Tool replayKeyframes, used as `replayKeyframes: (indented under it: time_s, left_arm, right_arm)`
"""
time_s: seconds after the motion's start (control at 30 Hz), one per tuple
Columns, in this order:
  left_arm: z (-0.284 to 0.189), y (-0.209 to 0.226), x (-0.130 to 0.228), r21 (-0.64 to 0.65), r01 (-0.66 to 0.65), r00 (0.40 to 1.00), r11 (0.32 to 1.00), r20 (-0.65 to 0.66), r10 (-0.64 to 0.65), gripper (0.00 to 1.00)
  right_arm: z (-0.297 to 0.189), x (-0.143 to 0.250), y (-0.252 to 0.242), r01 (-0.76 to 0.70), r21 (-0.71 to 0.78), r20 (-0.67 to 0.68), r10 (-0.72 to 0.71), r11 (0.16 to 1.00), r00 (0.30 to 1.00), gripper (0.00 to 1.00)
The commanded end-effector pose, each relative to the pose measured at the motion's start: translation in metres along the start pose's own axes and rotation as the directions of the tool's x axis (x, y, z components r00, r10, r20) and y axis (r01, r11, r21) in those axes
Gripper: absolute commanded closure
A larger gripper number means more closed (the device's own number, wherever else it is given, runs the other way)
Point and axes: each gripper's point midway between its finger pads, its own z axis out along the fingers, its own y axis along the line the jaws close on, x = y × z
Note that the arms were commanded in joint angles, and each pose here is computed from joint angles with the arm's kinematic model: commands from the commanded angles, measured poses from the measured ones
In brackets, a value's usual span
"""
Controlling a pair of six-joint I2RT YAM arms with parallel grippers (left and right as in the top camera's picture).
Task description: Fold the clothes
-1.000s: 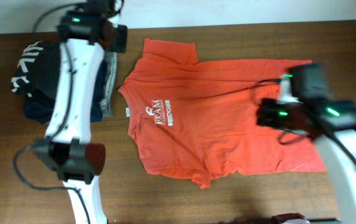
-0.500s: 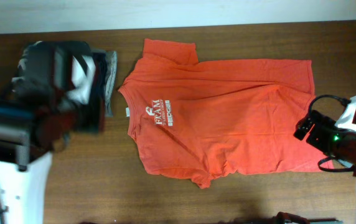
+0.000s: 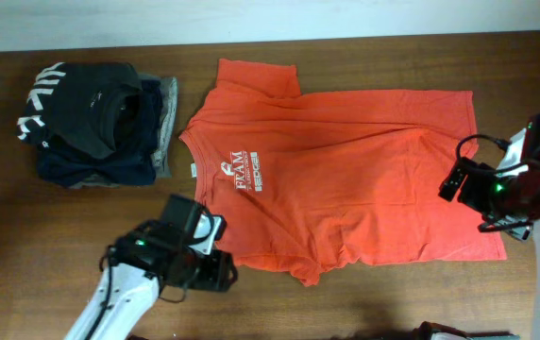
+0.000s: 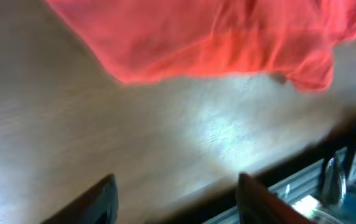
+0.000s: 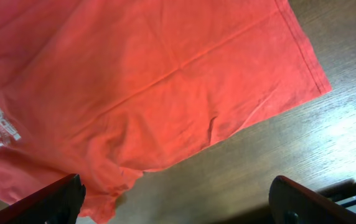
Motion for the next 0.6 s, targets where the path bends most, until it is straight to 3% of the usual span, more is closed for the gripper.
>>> replayKeyframes:
  time_s: [0.0,0.1,0.27,0.37,0.43,0.47,0.57]
  left_arm:
    - [0.021,-0.009,-0.005,0.057,0.084,0.996,0.995,-0.009,-0.084,0.37]
    - [0.039,0.003,-0.024,-0.004,0.123,0.992,0.992,0.024,-0.123,0.37]
    - [0.069,0.017,-0.019,-0.053,0.188,0.98,0.981,-0.061,-0.192,0.41]
    - [0.079,0.022,-0.019,-0.07,0.211,0.972,0.975,-0.09,-0.217,0.59]
    - [0.074,0.024,-0.019,-0.086,0.223,0.969,0.971,-0.091,-0.23,0.95]
    - [0.072,0.026,-0.019,-0.098,0.229,0.967,0.969,-0.089,-0.238,0.99]
    - [0.044,0.067,-0.013,-0.291,0.32,0.938,0.901,-0.032,-0.344,1.0]
  right_arm:
    - [0.011,-0.005,-0.001,-0.002,0.007,-0.034,0.002,1.0,0.999,0.01]
    - [0.019,-0.004,0.001,0.023,-0.003,-0.077,-0.023,1.0,0.997,0.01]
    - [0.019,-0.002,0.003,0.061,-0.018,-0.087,-0.062,0.998,0.994,0.01]
    - [0.019,-0.002,0.003,0.061,-0.018,-0.087,-0.062,0.998,0.994,0.01]
    - [0.02,-0.003,0.003,0.061,-0.018,-0.084,-0.063,0.998,0.994,0.01]
    - [0.021,-0.005,0.003,0.062,-0.018,-0.081,-0.063,0.998,0.995,0.01]
    - [0.028,-0.009,-0.002,0.038,-0.009,-0.1,-0.039,0.999,0.994,0.01]
